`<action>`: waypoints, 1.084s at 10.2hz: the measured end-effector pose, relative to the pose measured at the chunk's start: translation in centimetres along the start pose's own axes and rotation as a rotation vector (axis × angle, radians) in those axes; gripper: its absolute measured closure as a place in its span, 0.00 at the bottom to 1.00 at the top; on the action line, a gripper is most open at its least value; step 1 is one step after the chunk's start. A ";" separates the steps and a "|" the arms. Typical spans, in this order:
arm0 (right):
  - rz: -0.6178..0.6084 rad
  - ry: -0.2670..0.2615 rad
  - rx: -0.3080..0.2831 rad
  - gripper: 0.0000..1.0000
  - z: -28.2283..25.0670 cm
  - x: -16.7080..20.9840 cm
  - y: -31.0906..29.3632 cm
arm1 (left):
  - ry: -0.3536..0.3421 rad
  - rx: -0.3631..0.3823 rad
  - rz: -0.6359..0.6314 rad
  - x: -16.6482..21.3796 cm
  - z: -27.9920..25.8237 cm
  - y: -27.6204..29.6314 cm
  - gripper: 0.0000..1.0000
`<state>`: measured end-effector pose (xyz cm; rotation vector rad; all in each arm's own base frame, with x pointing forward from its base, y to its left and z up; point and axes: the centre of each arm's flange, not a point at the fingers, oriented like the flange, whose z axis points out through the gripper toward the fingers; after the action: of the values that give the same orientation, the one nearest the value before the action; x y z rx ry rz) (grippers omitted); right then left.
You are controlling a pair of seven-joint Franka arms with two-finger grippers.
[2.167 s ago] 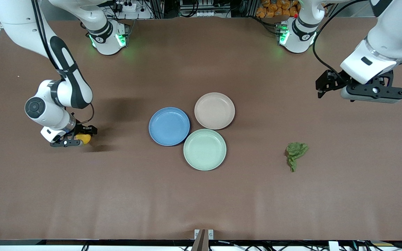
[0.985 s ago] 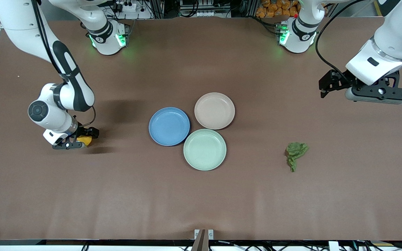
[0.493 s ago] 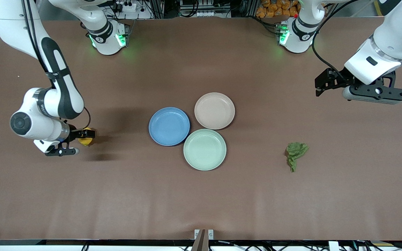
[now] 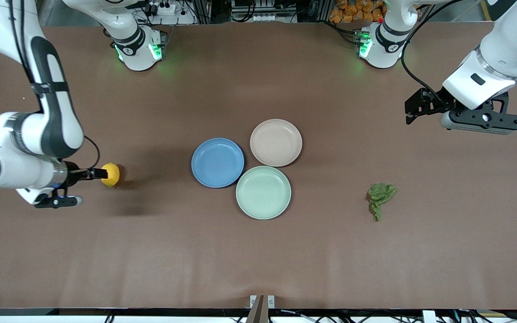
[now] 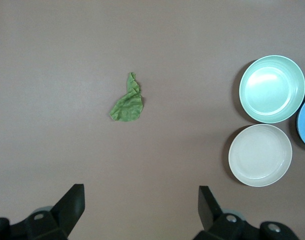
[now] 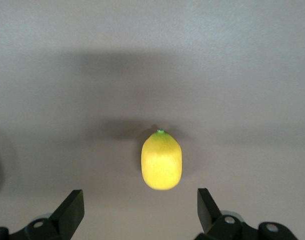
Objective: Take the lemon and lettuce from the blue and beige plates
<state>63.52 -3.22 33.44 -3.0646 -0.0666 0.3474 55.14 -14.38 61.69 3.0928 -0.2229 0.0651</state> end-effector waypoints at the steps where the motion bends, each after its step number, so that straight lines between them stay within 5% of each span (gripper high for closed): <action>1: -0.002 0.006 0.002 0.00 -1.6 -0.2 -0.1 | -0.001 0.000 -0.001 0.0 0.0 0.0 0.00; 11: -0.018 0.061 0.019 0.00 -17.5 -10.4 -0.5 | -0.002 0.001 -0.023 0.1 0.0 -0.8 0.00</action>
<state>57.30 -4.18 52.83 -3.0510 -0.0875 0.2511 55.35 -13.59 61.63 3.0961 -0.1875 0.0620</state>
